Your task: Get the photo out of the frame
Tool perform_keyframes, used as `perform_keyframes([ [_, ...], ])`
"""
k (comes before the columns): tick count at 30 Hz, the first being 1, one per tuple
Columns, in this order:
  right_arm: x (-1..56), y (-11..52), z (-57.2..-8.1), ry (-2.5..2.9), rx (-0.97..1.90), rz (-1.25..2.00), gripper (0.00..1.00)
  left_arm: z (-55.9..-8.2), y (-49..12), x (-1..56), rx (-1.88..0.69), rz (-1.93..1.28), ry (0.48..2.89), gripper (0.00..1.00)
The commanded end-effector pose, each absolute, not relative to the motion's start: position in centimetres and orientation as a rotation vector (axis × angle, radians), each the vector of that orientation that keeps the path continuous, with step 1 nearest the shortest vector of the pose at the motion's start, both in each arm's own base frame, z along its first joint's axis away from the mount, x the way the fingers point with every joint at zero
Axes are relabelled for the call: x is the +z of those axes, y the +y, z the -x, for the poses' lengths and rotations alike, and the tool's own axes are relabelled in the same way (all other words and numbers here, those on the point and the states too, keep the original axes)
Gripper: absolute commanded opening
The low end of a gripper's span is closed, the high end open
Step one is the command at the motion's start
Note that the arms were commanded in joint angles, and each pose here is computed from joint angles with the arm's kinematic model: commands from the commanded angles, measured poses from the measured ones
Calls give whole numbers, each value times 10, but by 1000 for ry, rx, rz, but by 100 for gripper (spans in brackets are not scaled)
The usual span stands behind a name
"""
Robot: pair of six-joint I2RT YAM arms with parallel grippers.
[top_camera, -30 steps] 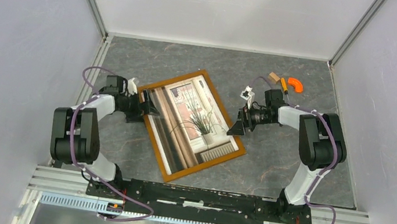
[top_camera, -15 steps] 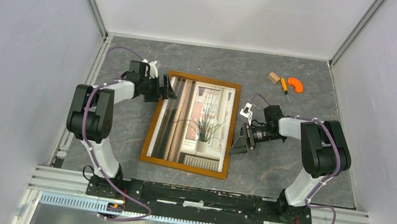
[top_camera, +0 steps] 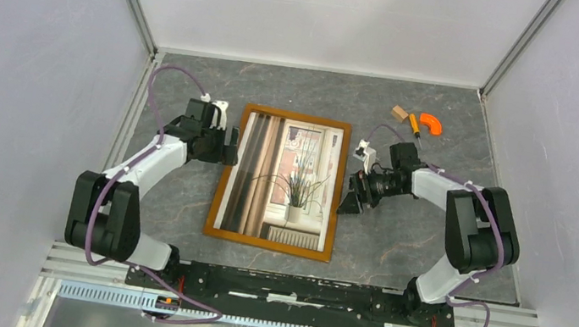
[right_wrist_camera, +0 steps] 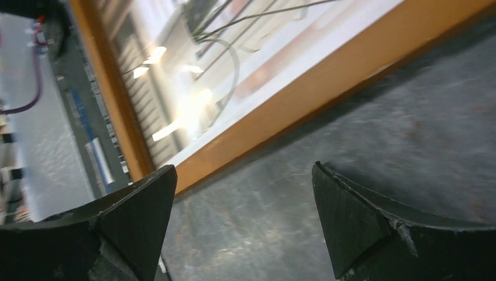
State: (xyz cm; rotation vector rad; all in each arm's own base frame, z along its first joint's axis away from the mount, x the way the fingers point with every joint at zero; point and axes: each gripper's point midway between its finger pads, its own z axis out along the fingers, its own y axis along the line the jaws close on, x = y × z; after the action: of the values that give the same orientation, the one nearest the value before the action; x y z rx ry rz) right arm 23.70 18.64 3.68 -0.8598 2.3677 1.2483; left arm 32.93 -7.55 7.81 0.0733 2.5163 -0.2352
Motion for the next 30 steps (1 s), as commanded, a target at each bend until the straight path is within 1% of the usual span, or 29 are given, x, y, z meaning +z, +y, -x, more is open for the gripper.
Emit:
perform_keyframes([
  [1,28,162,-277,2417,925,857,94,-301,-62,62,-49,-265,2599,95],
  [10,34,157,-275,2372,886,889,96,-304,-76,39,-26,-330,2662,82],
  [14,33,155,-276,2376,894,880,96,-303,-79,25,-9,-351,2710,74],
  [17,32,154,-276,2377,904,870,96,-304,-80,20,-5,-336,2733,58],
  [21,29,152,-276,2383,911,862,96,-305,-84,23,-31,-320,2752,30],
  [22,29,151,-275,2387,915,859,96,-305,-84,26,-38,-316,2753,25],
  [26,28,151,-275,2387,920,860,96,-307,-84,38,-78,-275,2754,11],
  [28,27,151,-275,2389,926,857,96,-309,-89,45,-144,-271,2756,3],
  [30,27,152,-275,2392,932,855,96,-310,-94,53,-200,-262,2765,2],
])
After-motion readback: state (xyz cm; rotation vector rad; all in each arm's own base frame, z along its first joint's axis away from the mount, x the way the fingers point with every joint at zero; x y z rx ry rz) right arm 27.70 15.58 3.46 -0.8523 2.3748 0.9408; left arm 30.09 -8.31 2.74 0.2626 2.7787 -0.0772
